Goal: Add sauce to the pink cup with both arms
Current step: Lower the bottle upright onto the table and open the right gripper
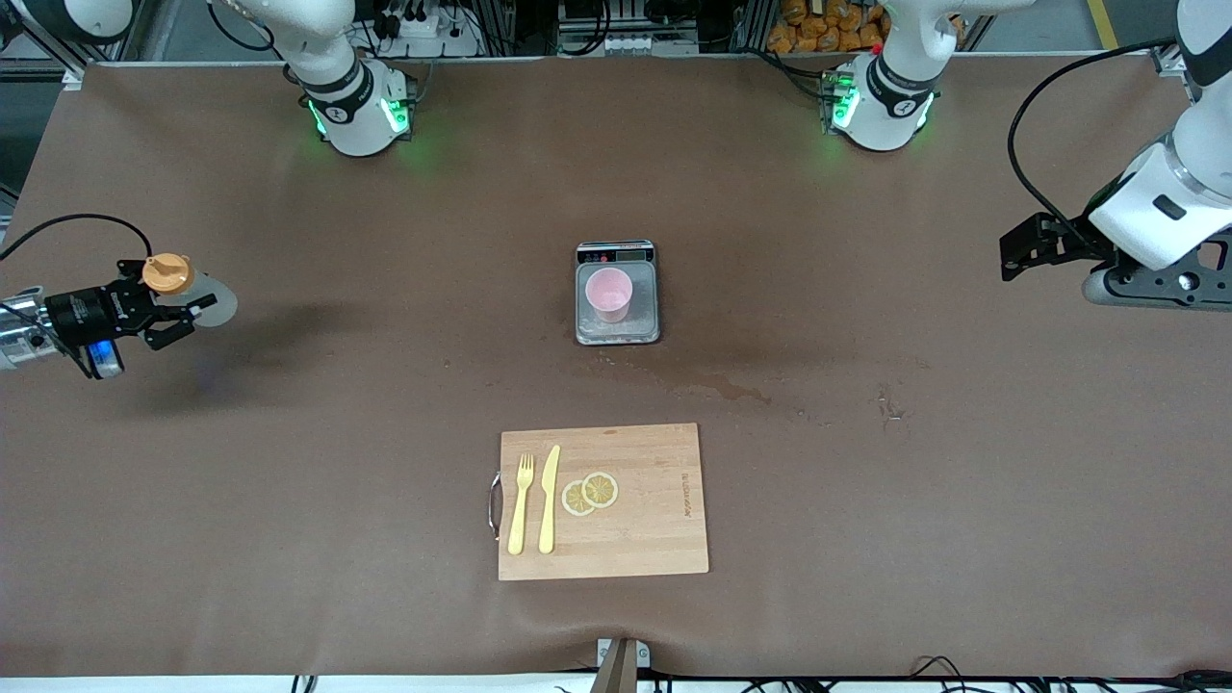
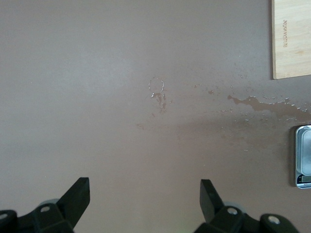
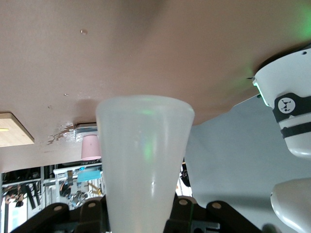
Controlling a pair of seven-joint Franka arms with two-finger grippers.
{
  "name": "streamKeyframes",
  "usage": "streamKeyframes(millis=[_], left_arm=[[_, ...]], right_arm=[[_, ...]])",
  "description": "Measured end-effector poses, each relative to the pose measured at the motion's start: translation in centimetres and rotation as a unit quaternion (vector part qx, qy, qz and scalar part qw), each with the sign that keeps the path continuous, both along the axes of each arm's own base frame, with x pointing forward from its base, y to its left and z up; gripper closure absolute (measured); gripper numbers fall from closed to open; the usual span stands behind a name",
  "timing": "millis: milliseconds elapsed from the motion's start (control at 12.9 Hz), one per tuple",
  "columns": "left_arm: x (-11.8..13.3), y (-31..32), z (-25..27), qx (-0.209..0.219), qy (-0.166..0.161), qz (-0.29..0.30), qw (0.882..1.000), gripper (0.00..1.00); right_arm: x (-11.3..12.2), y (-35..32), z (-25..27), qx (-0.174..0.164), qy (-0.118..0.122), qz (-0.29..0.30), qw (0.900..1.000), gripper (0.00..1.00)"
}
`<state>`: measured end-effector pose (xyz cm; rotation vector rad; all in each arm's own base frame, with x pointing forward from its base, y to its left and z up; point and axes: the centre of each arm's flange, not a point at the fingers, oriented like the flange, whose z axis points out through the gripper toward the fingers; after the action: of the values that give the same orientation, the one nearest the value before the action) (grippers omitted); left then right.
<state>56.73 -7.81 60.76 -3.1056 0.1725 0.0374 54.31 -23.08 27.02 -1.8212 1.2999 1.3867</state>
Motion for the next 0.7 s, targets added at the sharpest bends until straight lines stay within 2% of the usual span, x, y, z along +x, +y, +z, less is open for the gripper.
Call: streamKeyframes(millis=[542,697], left_arm=[[0.0,-0.1,-0.1,0.0,0.001,-0.001,1.0,0.0],[0.0,-0.1,-0.1,0.0,0.001,-0.001,1.0,0.0]], right_arm=[[-1.7,-1.9,-10.1,0.087,-0.038,-0.036,0.995,0.64],[-1.8,-1.9,-12.3,0.085,-0.043,-0.042,0.995,0.65]])
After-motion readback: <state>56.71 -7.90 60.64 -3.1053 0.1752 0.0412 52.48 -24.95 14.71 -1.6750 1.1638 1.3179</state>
